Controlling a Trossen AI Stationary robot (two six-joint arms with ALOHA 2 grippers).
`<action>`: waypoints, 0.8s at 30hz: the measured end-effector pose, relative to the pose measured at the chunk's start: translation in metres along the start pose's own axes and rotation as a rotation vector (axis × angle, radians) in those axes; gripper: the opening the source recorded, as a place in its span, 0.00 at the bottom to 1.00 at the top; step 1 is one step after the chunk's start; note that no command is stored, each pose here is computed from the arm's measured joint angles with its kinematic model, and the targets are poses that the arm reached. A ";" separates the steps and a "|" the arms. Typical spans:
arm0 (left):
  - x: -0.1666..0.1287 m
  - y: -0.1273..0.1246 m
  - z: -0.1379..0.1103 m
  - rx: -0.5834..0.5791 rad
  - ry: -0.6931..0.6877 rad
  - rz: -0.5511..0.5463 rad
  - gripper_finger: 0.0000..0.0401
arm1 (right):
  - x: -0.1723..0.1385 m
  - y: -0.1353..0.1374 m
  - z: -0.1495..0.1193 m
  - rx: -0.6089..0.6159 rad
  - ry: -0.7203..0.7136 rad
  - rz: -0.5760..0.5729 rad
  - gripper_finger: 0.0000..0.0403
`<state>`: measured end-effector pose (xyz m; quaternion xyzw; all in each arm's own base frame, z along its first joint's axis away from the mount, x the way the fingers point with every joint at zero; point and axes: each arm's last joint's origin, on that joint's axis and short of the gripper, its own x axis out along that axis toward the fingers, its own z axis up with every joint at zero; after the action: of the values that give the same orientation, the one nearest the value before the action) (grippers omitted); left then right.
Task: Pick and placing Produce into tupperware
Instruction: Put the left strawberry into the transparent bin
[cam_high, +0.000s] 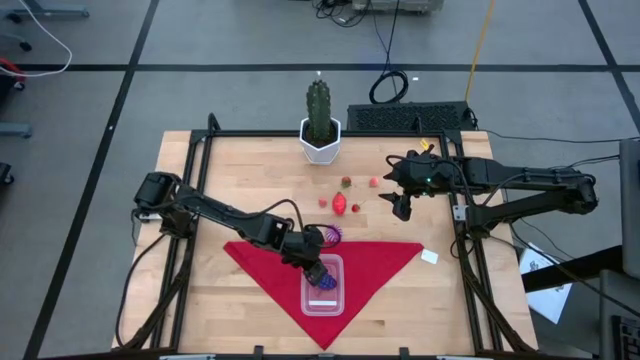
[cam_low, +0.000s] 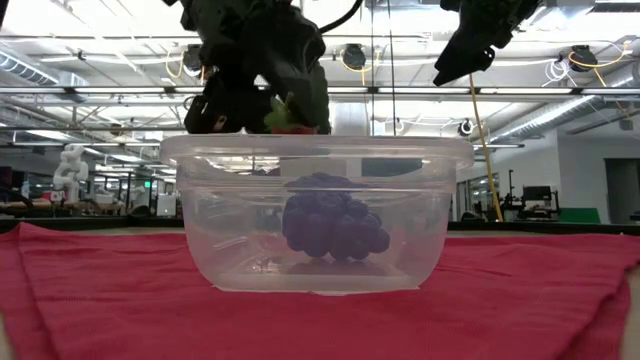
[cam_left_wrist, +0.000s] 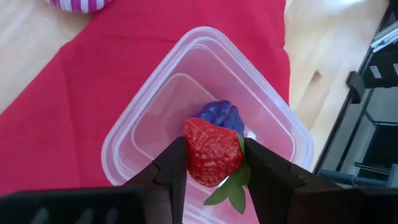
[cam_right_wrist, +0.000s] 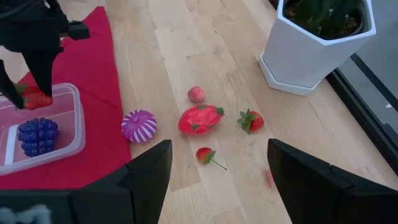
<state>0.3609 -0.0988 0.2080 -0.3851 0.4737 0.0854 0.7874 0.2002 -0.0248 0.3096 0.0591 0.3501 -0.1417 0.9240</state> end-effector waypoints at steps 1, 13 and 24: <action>-0.002 -0.003 0.002 0.007 -0.001 -0.003 0.32 | 0.000 0.000 0.000 0.000 0.000 0.000 0.63; -0.016 -0.039 0.013 0.102 -0.028 0.160 0.32 | 0.000 0.000 0.000 0.000 -0.002 0.000 0.63; 0.014 -0.042 0.017 0.094 0.143 0.314 0.32 | 0.000 0.003 -0.001 -0.011 0.008 0.012 0.63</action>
<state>0.4012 -0.1197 0.2229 -0.2743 0.5864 0.1574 0.7457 0.2001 -0.0217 0.3091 0.0567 0.3542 -0.1340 0.9238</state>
